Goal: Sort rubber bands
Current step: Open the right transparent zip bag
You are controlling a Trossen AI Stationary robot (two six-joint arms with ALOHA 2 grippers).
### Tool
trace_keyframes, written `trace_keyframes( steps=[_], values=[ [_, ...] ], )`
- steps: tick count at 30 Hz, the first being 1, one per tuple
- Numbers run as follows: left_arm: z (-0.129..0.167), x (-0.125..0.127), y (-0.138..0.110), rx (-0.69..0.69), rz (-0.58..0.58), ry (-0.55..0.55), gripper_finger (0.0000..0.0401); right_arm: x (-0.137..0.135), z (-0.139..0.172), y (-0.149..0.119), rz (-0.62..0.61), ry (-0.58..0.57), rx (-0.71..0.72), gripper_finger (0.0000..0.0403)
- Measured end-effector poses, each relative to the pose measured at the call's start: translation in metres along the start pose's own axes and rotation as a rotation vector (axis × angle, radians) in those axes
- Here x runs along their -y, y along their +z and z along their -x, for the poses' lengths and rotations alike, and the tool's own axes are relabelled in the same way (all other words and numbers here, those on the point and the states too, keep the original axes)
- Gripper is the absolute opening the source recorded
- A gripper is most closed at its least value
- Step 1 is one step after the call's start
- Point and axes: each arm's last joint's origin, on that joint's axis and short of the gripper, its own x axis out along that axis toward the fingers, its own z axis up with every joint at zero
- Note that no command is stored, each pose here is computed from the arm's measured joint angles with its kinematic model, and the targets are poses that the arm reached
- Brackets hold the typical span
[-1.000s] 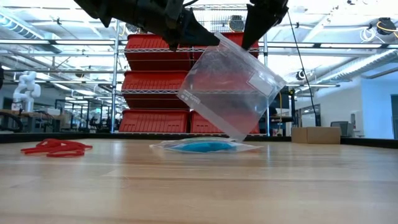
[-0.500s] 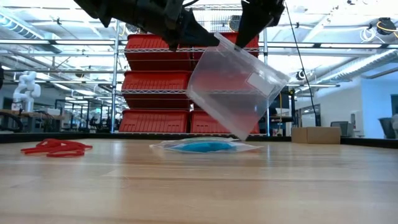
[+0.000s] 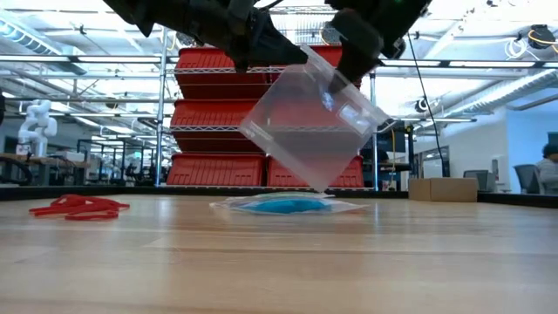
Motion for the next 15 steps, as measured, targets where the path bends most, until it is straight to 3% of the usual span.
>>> trace_keyframes(
  steps=[3,9,15],
  values=[
    [0.0,0.002,0.0,0.001,-0.001,-0.004,0.0,0.003,-0.001,-0.011,-0.026,0.049,0.064,0.0],
    [0.0,0.002,0.0,0.001,0.026,0.012,0.0,0.0,-0.013,-0.033,-0.068,0.3,0.177,0.0],
    [0.002,0.006,0.0,0.004,0.045,0.052,0.0,0.0,-0.027,-0.032,-0.176,0.331,0.215,0.0039]
  ],
)
